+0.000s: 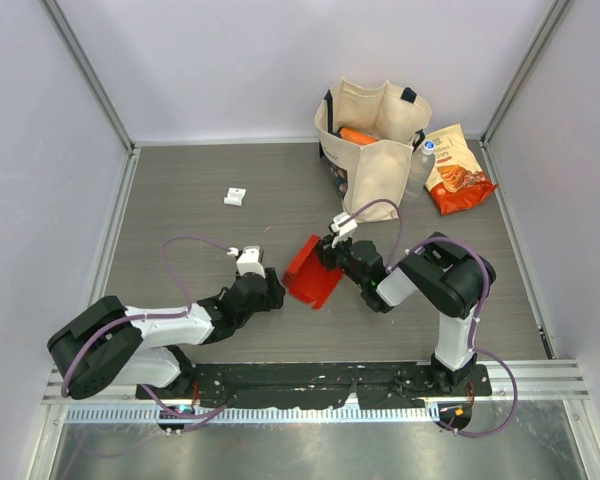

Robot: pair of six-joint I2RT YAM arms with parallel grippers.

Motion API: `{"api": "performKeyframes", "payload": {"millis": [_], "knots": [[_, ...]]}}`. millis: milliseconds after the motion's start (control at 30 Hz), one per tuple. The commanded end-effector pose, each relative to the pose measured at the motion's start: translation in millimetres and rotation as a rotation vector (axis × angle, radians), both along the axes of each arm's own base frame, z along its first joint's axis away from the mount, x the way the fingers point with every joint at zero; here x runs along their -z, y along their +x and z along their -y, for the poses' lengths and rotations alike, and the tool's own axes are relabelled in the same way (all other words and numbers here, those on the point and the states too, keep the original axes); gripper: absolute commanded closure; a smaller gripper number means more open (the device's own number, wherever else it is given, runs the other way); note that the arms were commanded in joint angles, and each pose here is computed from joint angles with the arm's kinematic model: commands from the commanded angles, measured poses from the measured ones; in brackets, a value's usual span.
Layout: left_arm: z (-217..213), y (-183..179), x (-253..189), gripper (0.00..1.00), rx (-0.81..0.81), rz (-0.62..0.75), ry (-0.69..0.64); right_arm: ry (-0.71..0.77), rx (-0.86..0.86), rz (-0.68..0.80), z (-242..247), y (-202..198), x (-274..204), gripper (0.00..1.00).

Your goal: Fold the paper box

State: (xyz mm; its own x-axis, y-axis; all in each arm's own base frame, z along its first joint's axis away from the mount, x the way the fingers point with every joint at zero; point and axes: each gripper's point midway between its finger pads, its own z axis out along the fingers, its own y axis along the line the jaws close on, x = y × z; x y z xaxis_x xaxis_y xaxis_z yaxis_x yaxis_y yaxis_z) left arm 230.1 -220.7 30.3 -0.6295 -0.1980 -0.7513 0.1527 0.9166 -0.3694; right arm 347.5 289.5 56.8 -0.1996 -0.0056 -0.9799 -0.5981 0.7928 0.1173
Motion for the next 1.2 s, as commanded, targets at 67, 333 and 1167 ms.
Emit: {"api": "performKeyframes", "payload": {"millis": [67, 333, 1167], "knots": [[-3.9, 4.5, -6.9, 0.48, -0.046, 0.026, -0.021, 0.054, 0.071, 0.082, 3.4, 6.7, -24.8, 0.89], [-16.6, 13.5, -13.9, 0.43, -0.084, 0.078, 0.052, -0.027, 0.189, 0.026, 6.1, -15.3, -21.0, 0.94], [-7.7, 69.3, -73.0, 0.52, -0.024, 0.382, 0.001, -0.199, 0.323, -0.295, 6.0, -25.2, -11.9, 1.0]]}}
